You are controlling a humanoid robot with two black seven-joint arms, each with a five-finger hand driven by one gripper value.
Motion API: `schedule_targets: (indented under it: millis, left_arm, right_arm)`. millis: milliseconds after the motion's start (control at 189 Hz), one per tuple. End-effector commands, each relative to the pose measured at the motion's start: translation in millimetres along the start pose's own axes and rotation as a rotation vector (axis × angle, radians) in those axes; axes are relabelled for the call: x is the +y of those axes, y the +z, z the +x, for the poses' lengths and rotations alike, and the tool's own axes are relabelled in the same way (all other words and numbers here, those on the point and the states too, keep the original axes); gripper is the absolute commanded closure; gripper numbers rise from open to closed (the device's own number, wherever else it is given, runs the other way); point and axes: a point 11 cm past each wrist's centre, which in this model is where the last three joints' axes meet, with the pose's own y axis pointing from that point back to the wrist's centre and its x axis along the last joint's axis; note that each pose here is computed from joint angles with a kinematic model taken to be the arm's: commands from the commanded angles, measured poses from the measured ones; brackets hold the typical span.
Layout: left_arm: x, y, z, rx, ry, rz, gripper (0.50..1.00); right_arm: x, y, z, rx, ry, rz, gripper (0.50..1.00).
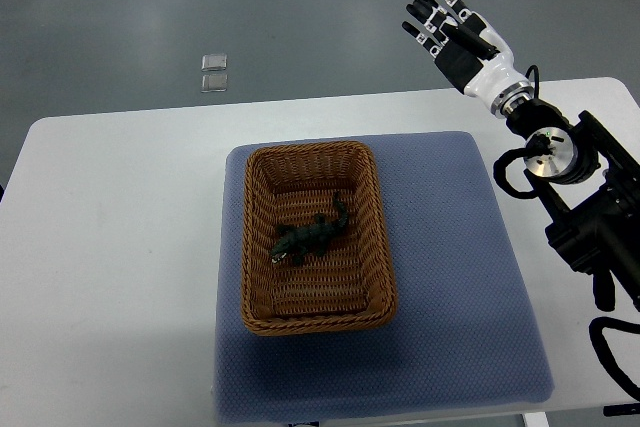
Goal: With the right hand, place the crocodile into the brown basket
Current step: 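Open the right hand, release the crocodile, and withdraw upward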
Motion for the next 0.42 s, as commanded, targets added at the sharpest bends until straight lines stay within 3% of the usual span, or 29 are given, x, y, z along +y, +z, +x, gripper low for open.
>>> schedule_targets:
  millis: [0,413]
  left_arm:
    - [0.1,0.2,-2.2,0.001,-0.005,0.0,0.5]
    - [0.1,0.2,-2.7,0.002,-0.007,0.0,0.5]
  right_arm:
    - [11.1,8.0,31.1,-0.122,0.092,0.042,0.585]
    - [28.0,23.2,46.0,-0.246,0.088,0.098,0.585]
